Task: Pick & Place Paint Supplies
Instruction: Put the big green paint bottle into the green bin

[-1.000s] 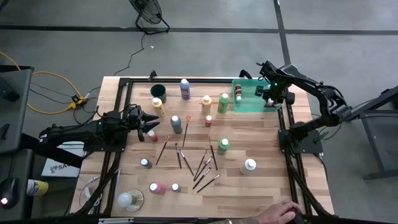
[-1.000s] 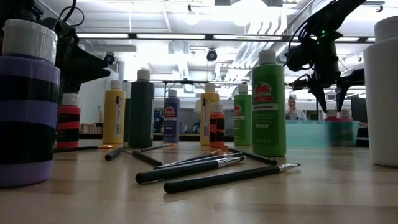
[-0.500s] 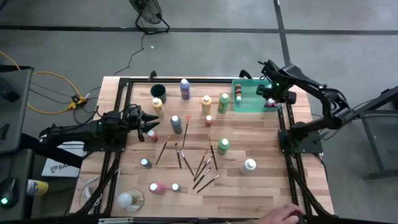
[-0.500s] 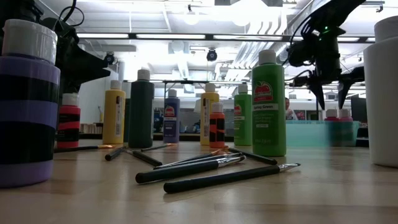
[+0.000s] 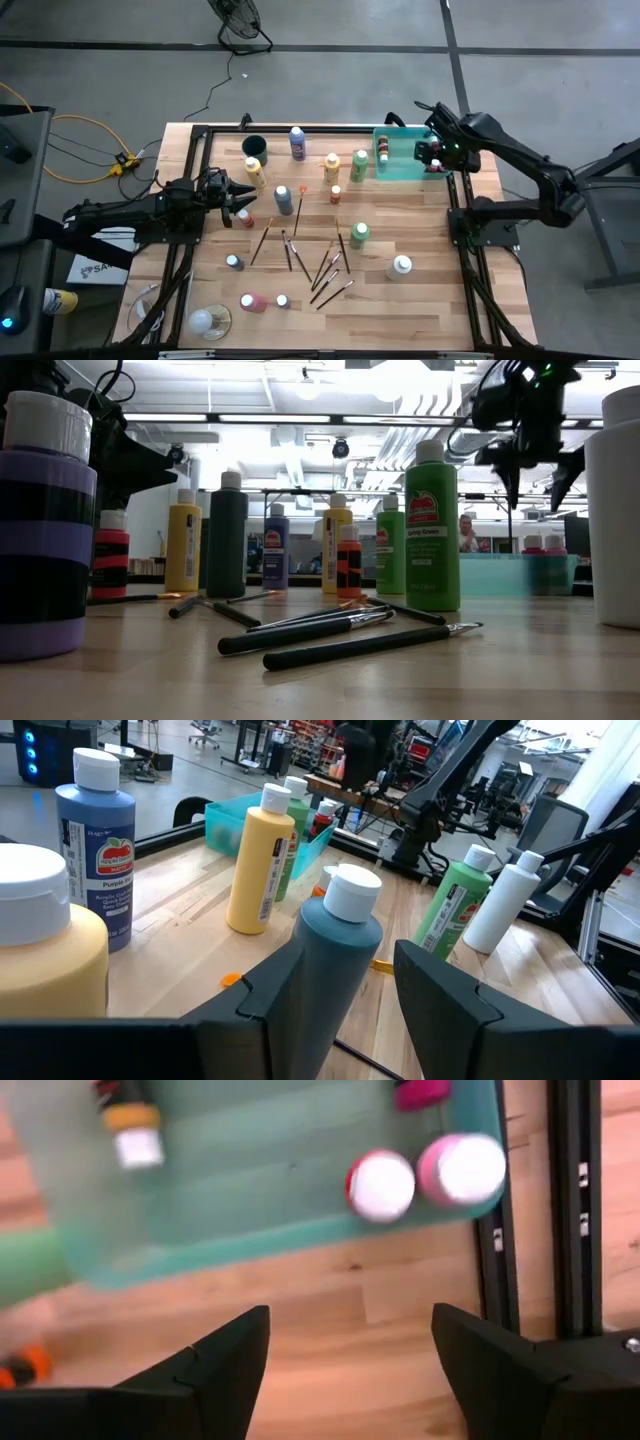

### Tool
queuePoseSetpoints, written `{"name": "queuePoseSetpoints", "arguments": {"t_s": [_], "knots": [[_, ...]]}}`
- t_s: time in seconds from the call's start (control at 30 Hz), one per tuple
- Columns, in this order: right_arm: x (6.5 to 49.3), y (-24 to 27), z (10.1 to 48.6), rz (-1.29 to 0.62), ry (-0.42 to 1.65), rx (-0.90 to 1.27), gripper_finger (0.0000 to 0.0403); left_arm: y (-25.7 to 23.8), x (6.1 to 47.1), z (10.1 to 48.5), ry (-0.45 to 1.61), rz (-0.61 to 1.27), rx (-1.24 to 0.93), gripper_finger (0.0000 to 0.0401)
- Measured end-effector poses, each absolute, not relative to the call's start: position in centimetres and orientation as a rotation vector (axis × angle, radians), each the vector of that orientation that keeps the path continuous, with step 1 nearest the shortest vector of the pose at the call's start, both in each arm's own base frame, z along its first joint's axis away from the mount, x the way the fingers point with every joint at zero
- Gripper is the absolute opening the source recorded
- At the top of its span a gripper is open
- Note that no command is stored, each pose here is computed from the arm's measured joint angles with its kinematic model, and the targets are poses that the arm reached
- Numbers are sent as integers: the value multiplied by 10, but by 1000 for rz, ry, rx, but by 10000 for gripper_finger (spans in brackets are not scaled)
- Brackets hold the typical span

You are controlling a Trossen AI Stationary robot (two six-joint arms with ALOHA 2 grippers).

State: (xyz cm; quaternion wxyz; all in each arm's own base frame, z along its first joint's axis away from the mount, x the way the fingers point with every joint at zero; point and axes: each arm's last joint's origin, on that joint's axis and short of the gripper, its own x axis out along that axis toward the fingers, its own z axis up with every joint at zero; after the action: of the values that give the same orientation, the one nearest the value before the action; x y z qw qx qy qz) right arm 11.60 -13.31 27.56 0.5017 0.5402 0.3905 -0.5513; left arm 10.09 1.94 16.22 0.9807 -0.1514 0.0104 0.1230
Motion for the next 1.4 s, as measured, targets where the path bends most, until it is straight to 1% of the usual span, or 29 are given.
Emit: {"name": "queuePoseSetpoints", "arguments": {"t_s": [0.27,0.43,0.7,0.83,0.93,1.1,1.4], "knots": [[107,-72,297,-1120,1046,1139,275,19,101,162,21,247,-305,152],[100,-37,306,-956,1049,1051,275,19,101,162,21,247,-305,152],[101,1,309,-712,1134,921,275,19,101,162,21,248,-305,152],[109,17,306,-630,1192,871,275,19,101,162,21,248,-305,152],[117,29,304,-613,1206,916,275,19,101,162,21,248,-305,152],[138,47,299,-638,1180,1030,275,19,101,162,21,248,-305,152],[206,62,280,-558,1064,1151,275,19,101,162,21,248,-305,152]]}}
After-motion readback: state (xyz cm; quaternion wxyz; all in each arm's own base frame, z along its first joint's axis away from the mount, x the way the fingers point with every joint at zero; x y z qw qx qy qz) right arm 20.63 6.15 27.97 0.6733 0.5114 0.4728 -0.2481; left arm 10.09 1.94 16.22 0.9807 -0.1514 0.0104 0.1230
